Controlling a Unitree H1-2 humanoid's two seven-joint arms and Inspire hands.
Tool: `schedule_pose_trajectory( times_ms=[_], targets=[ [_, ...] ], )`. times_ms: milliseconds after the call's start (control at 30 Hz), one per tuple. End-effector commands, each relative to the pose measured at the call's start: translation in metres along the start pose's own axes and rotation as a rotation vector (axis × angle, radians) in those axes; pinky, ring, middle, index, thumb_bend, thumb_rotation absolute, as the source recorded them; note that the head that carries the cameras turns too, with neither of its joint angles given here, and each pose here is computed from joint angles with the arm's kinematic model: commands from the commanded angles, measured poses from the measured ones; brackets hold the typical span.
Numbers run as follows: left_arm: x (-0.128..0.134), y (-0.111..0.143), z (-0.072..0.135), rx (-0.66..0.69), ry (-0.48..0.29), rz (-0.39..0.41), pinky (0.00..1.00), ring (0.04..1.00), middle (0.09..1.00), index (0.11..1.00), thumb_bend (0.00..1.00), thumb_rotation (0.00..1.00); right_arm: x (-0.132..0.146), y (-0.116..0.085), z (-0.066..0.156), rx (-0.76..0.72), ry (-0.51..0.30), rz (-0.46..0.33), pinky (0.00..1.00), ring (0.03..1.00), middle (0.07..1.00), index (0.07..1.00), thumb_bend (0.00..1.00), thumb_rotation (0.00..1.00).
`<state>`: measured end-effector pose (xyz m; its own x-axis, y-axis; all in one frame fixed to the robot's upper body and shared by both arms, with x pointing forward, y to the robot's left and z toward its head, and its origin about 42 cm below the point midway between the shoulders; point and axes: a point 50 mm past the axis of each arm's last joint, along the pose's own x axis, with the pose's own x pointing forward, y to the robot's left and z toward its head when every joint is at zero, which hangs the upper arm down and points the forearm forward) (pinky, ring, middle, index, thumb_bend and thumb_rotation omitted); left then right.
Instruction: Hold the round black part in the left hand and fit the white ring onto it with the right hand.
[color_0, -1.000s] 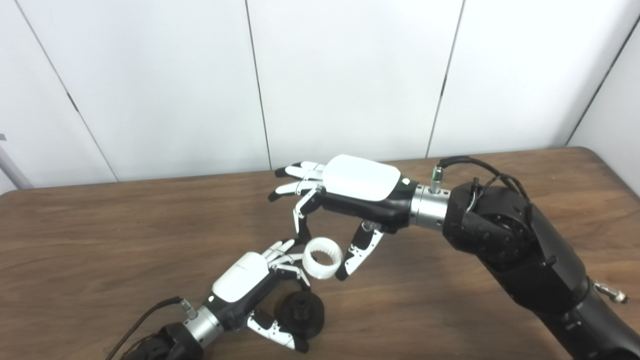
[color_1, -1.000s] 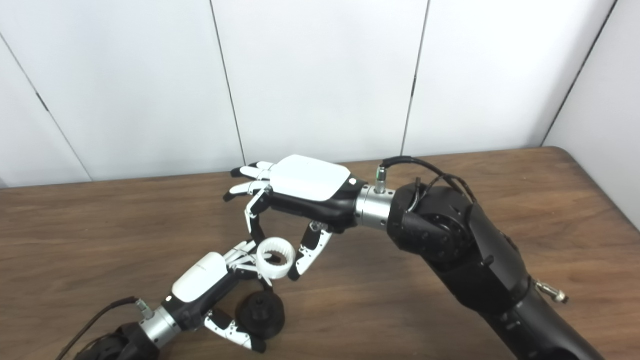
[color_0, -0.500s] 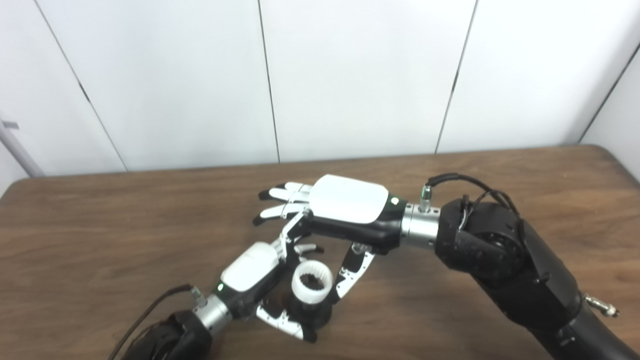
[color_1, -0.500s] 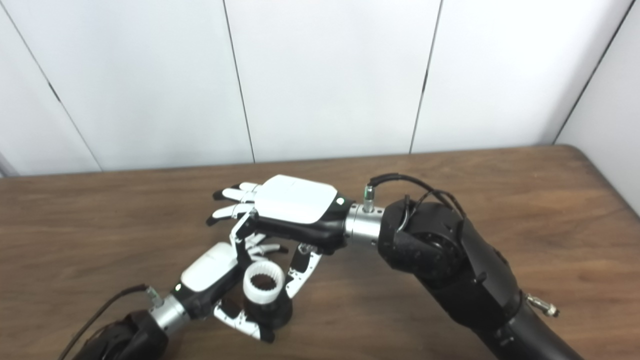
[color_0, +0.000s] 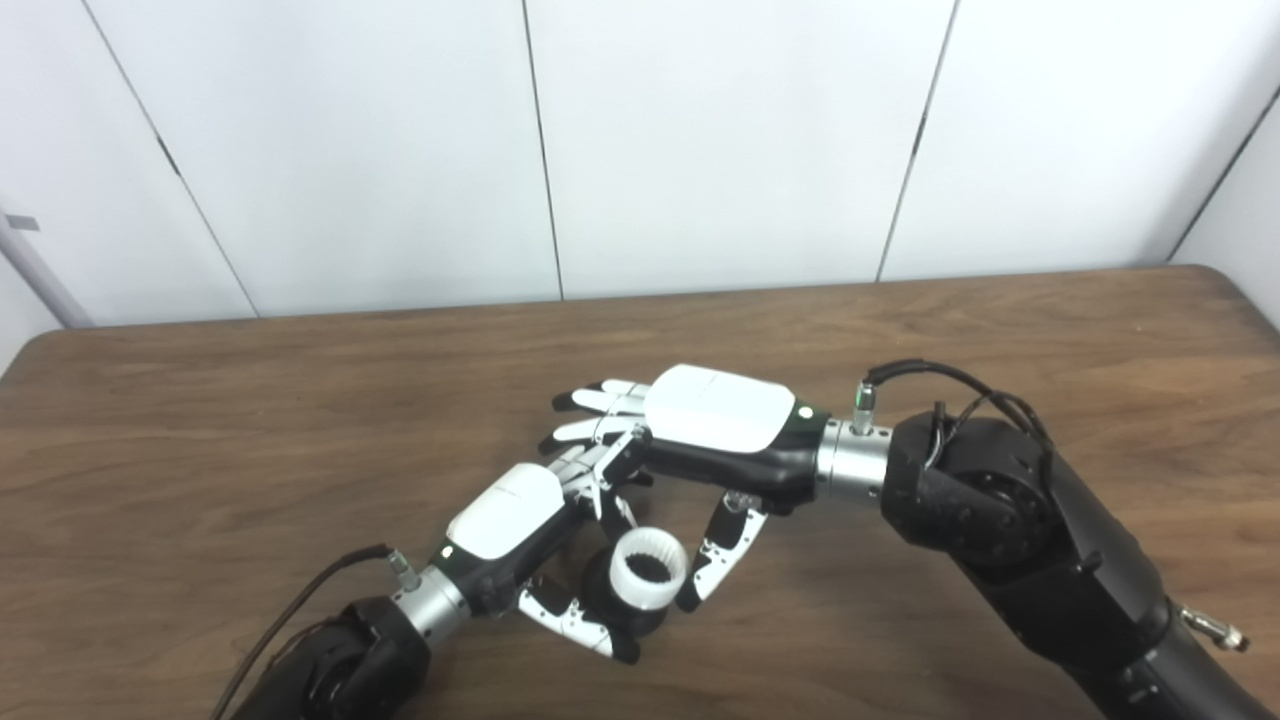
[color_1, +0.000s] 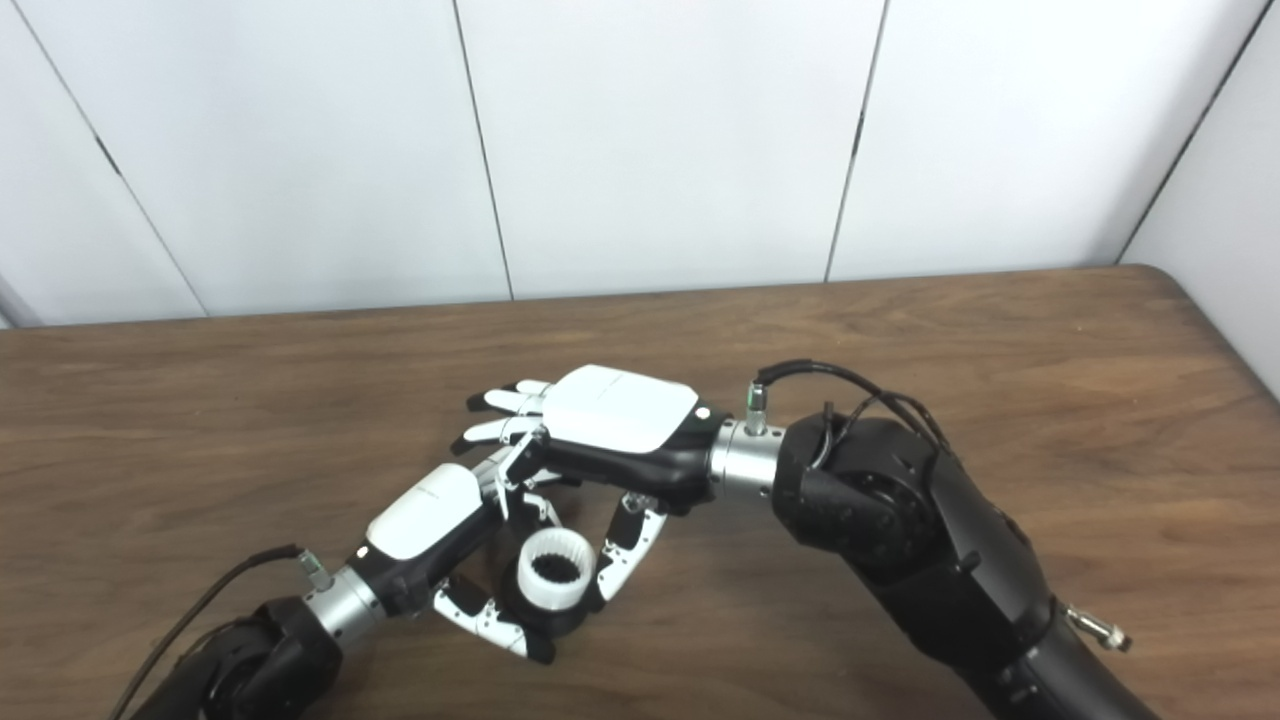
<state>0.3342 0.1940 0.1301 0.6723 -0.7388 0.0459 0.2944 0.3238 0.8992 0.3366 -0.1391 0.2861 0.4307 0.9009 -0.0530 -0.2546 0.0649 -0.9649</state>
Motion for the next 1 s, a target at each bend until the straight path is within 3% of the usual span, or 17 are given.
schedule_pose_trajectory(
  times_ms=[0, 600, 967],
  targets=[
    [-0.003, -0.001, 0.005, 0.015, -0.026, -0.04, 1.0, 1.0, 0.873, 0.482, 0.52, 0.06, 0.002, -0.015, 0.0, -0.038, -0.028, -0.07, 1.0, 1.0, 0.913, 0.479, 0.52, 0.14],
    [-0.004, 0.002, 0.012, 0.005, -0.035, -0.041, 1.0, 1.0, 0.87, 0.482, 0.52, 0.06, 0.011, -0.007, -0.015, -0.028, -0.017, -0.102, 1.0, 1.0, 0.895, 0.48, 0.52, 0.14],
    [-0.001, 0.005, 0.013, 0.017, -0.033, -0.041, 1.0, 1.0, 0.884, 0.482, 0.52, 0.06, 0.012, 0.0, -0.014, -0.009, -0.029, -0.079, 1.0, 1.0, 0.896, 0.479, 0.52, 0.14]
  ],
)
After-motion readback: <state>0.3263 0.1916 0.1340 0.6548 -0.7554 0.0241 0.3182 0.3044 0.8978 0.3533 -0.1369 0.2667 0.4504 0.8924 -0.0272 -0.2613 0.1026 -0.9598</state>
